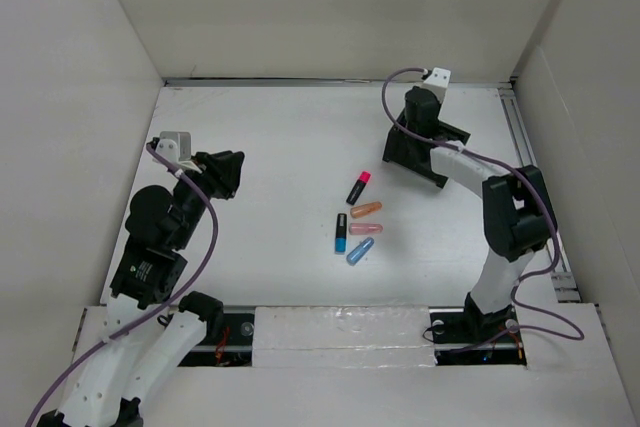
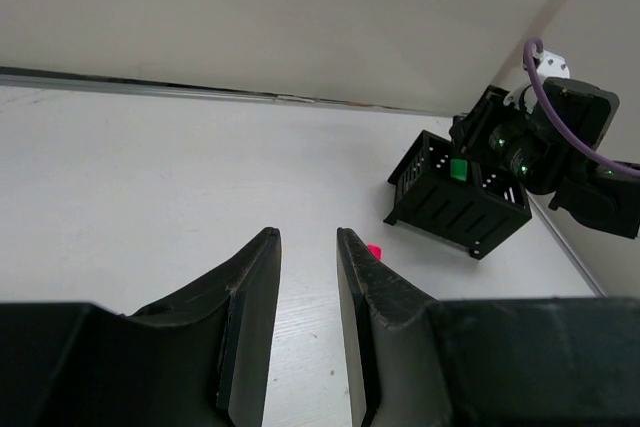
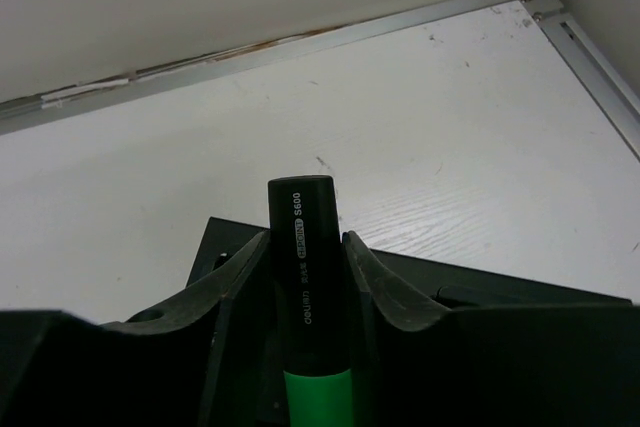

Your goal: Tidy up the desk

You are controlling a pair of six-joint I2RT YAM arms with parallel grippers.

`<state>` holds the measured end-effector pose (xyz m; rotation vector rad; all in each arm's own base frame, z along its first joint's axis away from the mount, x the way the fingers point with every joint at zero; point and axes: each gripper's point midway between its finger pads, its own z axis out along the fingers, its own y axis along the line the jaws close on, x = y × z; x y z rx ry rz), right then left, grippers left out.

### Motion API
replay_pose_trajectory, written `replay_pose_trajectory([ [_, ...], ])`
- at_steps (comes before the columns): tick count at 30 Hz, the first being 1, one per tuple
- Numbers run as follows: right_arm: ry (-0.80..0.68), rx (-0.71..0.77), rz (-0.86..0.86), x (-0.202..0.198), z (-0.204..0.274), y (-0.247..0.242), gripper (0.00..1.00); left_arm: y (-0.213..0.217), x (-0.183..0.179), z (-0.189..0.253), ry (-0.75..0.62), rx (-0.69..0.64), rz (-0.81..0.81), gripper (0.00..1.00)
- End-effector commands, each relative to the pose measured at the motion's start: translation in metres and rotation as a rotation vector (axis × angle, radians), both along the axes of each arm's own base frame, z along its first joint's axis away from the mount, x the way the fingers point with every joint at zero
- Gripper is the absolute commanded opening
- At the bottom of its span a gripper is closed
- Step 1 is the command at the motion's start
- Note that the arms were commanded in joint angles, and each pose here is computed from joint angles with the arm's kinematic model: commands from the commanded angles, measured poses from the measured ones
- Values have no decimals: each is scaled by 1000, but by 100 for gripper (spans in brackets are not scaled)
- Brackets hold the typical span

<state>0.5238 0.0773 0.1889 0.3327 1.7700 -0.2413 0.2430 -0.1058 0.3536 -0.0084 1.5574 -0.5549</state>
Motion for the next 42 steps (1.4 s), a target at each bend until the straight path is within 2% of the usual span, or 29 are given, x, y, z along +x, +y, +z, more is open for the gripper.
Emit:
replay_pose_trajectory([
  [1, -130, 58, -10, -5, 46, 4, 37, -2, 3, 5, -29, 2, -8, 26],
  [4, -133, 67, 1, -10, 53, 8, 55, -2, 1, 7, -36, -1, -9, 25],
  [7, -150, 88, 23, -18, 68, 13, 63, -2, 3, 6, -31, 1, -3, 26],
  [9, -146, 96, 54, -22, 72, 16, 63, -3, 3, 4, -25, 2, -11, 25],
  [10, -163, 117, 92, -29, 84, 29, 50, -3, 3, 6, -30, 0, -11, 25],
  [11, -121, 153, 166, -40, 74, 49, 6, -2, 4, 4, -24, 4, -3, 25],
  [12, -130, 158, 182, -43, 79, 56, 6, -2, 4, 4, -22, 5, -3, 25],
  [13, -106, 183, 247, -50, 73, 73, 0, -2, 4, 3, -20, 4, -5, 26],
  [18, 69, 216, 374, -91, -2, 124, 0, -2, 2, 4, -27, 0, -5, 28],
  [20, 128, 209, 413, -105, -24, 138, 9, -2, 2, 5, -27, -4, -5, 29],
  [23, 234, 208, 467, -117, -56, 150, 31, -4, 1, 7, -33, -6, -17, 30],
  [24, 256, 216, 486, -118, -60, 155, 43, -4, 2, 7, -32, -5, -16, 30],
  [27, 352, 221, 534, -122, -87, 167, 61, -4, 1, 7, -34, -7, -17, 30],
  [30, 395, 248, 541, -122, -102, 171, 69, -3, 1, 7, -32, -9, -11, 31],
  [34, 443, 284, 556, -123, -117, 177, 69, -6, 0, 7, -34, -8, -28, 31],
  [39, 463, 311, 549, -117, -125, 181, 60, -7, -1, 9, -38, -11, -38, 31],
  [42, 471, 310, 548, -110, -128, 185, 59, -6, -1, 8, -36, -11, -31, 31],
])
